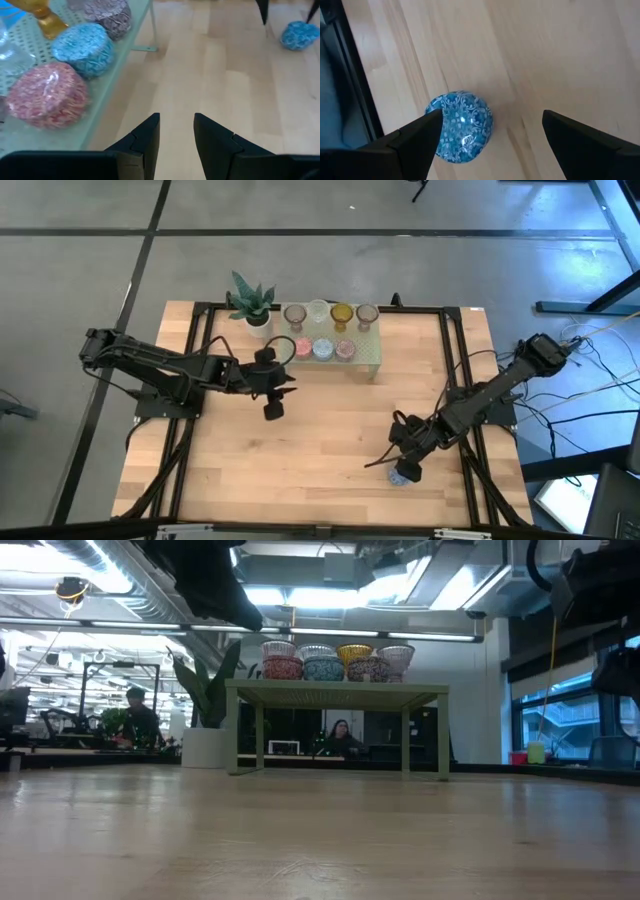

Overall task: Pick & Place candle stick holders
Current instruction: Put the blue scented candle on the shelf

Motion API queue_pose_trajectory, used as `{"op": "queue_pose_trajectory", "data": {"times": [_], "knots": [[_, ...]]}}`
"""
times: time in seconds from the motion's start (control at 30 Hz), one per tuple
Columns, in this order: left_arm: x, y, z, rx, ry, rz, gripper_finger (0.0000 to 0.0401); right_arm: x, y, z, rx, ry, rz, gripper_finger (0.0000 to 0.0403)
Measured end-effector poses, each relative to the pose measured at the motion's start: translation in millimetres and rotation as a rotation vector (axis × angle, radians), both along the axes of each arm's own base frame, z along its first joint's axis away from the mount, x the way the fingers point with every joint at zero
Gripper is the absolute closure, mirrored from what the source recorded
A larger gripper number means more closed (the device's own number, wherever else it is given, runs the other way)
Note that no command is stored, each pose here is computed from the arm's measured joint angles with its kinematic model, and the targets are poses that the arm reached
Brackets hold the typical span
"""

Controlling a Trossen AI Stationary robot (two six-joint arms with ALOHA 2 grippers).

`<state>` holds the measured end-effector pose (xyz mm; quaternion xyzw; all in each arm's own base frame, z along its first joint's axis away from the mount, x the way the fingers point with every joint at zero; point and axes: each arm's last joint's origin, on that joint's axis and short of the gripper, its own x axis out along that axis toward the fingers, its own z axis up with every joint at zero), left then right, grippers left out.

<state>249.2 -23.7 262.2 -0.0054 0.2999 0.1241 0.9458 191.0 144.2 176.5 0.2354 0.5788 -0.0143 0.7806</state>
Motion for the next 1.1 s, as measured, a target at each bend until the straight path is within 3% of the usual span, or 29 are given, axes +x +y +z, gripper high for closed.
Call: {"op": "queue_pose_trajectory", "data": {"times": [0.3, 0.67, 0.87, 1.1], "knots": [[0, -1, 0, -0.017, 0.0, -0.023, 0.0285, -1, 1, 0, 0.001, -0.001, 0.012, 0.0057], [5, -1, 6, 0.037, -0.064, -0.058, 0.0285, -9, 17, 2, 0.017, -0.045, 0.173, 0.0057], [5, -1, 8, -0.027, -0.098, -0.017, 0.0285, -11, 32, 7, 0.087, -0.123, 0.182, 0.0057], [5, -2, 8, -0.106, -0.118, 0.031, 0.0285, -21, 38, 5, -0.057, -0.197, 0.307, 0.0057]]}}
